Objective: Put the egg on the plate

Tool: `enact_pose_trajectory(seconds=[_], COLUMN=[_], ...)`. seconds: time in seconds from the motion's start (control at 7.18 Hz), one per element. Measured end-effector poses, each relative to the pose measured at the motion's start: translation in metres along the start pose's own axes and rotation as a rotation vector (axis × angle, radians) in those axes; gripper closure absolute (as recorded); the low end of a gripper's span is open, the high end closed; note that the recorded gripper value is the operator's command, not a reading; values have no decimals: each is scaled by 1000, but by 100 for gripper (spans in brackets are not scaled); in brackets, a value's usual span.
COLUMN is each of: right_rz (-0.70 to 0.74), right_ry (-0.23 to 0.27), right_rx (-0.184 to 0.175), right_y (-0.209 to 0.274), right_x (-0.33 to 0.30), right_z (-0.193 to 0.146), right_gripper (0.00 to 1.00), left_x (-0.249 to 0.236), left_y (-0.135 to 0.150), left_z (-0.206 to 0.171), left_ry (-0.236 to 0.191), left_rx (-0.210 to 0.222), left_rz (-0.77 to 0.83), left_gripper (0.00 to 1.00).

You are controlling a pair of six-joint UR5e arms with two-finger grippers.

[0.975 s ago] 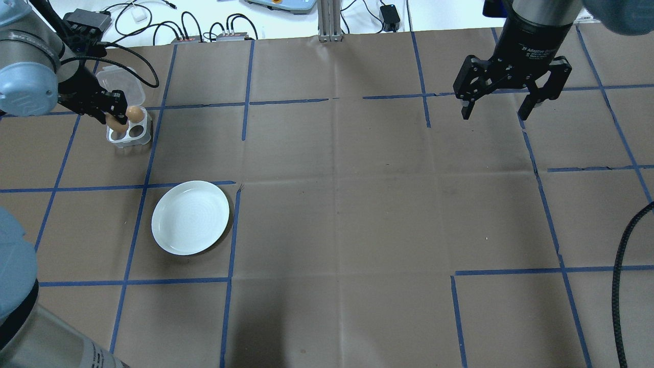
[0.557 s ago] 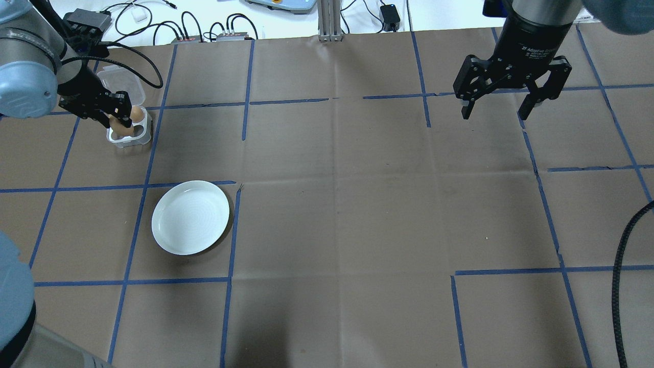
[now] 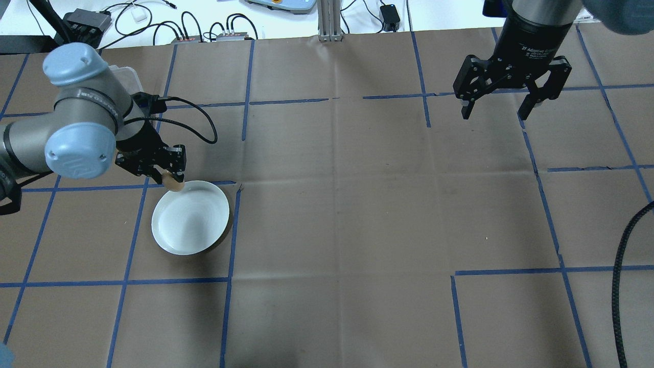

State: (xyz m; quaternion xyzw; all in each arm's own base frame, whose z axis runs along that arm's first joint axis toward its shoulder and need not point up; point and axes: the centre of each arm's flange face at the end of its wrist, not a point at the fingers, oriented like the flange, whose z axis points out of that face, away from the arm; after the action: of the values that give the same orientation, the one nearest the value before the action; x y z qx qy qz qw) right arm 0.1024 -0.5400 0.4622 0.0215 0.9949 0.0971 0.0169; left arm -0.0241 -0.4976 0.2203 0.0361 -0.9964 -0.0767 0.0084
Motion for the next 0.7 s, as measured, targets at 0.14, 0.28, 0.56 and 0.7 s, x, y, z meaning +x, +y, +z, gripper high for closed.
enact_pose_trajectory(seconds=[0.14, 0.28, 0.56, 0.7], right_rz=[0, 0, 0, 0], right_ry=[0, 0, -1, -1], right_rx=[0, 0, 0, 0], right_y=[0, 0, 0, 0], right_x=[0, 0, 0, 0], right_z=[0, 0, 0, 0], right_gripper=[0, 0, 0, 0], left_x=[0, -1, -3, -3], left_y=[2, 1, 0, 0], left_z=[7, 10, -5, -28], left_ry=[-1, -2, -13, -22], left_rx=[0, 1, 34, 67], left_rz=[0, 0, 2, 4], left_gripper=[7, 1, 1, 1])
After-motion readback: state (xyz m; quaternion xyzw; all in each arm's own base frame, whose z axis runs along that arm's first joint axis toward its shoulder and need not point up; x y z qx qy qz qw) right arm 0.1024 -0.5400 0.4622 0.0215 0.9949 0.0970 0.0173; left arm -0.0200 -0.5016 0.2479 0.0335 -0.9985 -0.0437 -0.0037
